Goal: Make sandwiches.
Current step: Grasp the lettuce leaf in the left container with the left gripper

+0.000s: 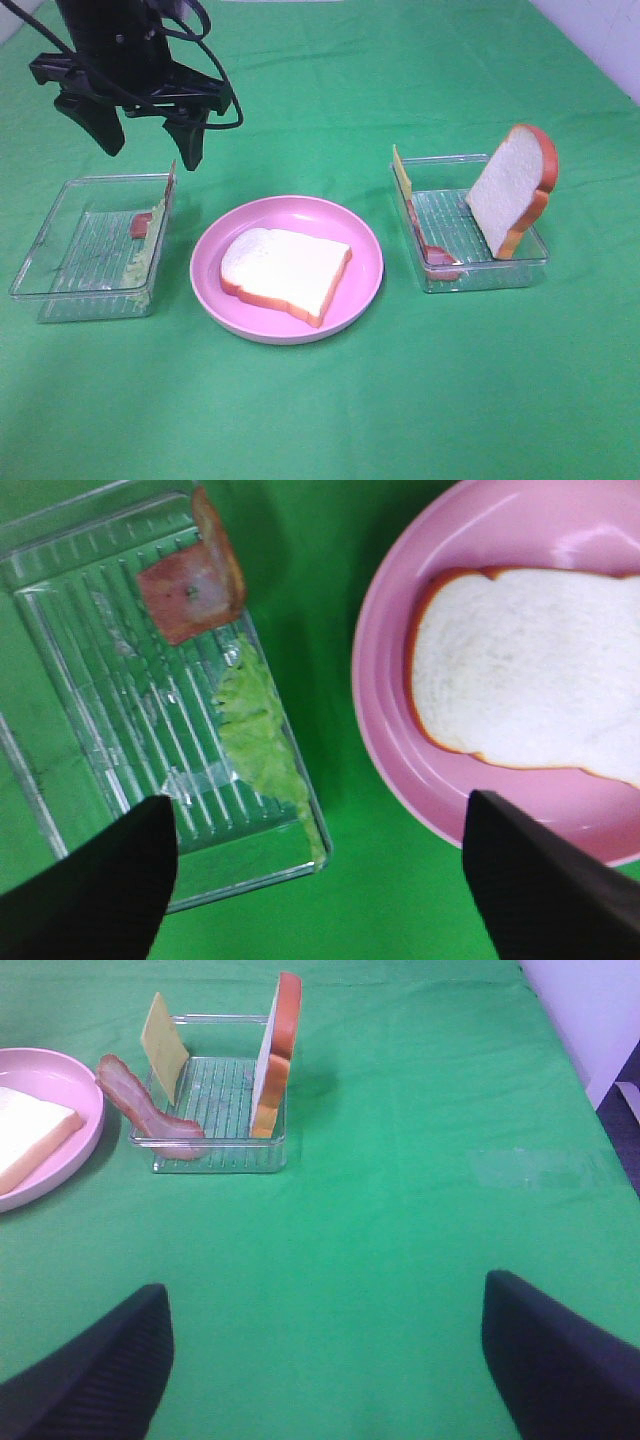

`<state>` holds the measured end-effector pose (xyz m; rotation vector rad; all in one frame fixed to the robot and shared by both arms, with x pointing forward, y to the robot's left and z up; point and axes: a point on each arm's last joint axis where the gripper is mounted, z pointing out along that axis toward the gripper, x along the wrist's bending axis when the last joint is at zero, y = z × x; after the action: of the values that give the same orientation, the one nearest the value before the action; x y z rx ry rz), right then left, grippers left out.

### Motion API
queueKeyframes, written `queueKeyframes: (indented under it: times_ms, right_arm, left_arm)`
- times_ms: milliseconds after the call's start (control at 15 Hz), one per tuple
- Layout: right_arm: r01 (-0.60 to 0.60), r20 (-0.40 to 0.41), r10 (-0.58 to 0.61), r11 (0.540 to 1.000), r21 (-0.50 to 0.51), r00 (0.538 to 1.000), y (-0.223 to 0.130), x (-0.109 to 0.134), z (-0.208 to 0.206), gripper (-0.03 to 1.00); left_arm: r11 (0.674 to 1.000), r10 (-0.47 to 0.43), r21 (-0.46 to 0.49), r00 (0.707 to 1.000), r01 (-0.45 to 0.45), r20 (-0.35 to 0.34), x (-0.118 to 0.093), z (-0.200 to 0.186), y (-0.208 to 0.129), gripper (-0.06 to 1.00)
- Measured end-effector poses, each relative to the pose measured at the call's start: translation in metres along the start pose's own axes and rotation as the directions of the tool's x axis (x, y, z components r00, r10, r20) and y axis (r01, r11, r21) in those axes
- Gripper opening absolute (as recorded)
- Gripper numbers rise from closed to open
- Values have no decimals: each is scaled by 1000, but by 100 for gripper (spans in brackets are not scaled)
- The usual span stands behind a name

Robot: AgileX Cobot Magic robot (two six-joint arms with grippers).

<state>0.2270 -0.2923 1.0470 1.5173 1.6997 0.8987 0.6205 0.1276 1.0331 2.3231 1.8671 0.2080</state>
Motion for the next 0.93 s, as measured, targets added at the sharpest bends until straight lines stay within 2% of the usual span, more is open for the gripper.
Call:
queueKeyframes:
  times_ms: [400, 667, 933]
  right_arm:
    - [0, 0, 0, 1000, 0, 1000, 0, 0, 0, 79]
    - [0, 0, 0, 1000, 0, 1000, 0, 0, 0, 79]
    - [0, 0, 0, 1000, 0, 1000, 0, 0, 0, 79]
  left_arm:
    - [988, -47, 142, 991, 66, -128, 12, 39, -29, 74]
    - [988, -81, 127, 993, 91, -83, 7, 56, -29, 67]
    - [982, -79, 164, 993, 92, -87, 5, 77, -29, 63]
